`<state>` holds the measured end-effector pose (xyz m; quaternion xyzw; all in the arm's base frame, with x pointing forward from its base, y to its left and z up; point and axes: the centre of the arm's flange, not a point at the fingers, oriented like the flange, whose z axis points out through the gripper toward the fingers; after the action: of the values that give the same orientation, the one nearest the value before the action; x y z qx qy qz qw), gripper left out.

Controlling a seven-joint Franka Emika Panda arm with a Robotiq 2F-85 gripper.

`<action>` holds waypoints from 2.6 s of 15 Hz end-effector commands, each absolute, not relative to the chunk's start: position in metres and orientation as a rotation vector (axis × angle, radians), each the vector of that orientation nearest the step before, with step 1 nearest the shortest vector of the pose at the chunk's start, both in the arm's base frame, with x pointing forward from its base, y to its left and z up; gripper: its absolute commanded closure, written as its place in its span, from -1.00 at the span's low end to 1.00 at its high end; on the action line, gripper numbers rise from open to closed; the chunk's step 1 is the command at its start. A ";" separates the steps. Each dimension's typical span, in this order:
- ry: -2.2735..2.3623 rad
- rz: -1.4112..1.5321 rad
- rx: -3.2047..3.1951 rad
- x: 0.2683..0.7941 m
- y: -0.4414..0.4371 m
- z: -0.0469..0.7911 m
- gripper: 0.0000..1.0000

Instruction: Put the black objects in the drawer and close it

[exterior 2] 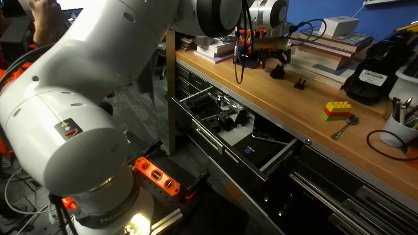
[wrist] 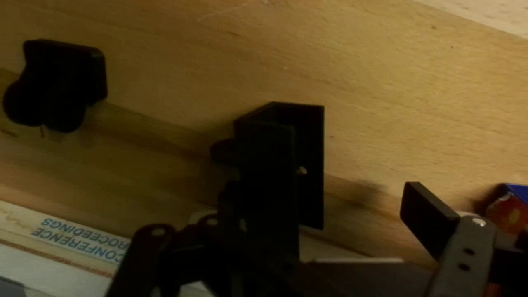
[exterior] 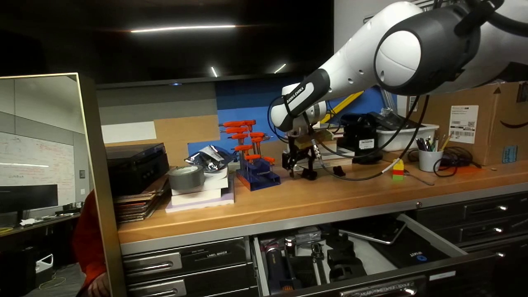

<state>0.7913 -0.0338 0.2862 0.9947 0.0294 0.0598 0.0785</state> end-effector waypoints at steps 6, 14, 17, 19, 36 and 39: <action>0.069 0.152 2.911 0.807 -0.026 0.277 -1.00; 0.064 0.107 2.901 0.808 -0.031 0.262 -0.39; 0.057 0.099 2.900 0.807 -0.031 0.263 0.13; 0.041 0.091 2.892 0.805 -0.033 0.267 0.39; -0.404 -0.086 2.792 0.648 0.027 0.322 0.69; -0.502 -0.099 2.768 0.616 0.030 0.323 0.69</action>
<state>0.6896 0.0301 0.3114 0.9768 -0.1457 -0.0397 0.1521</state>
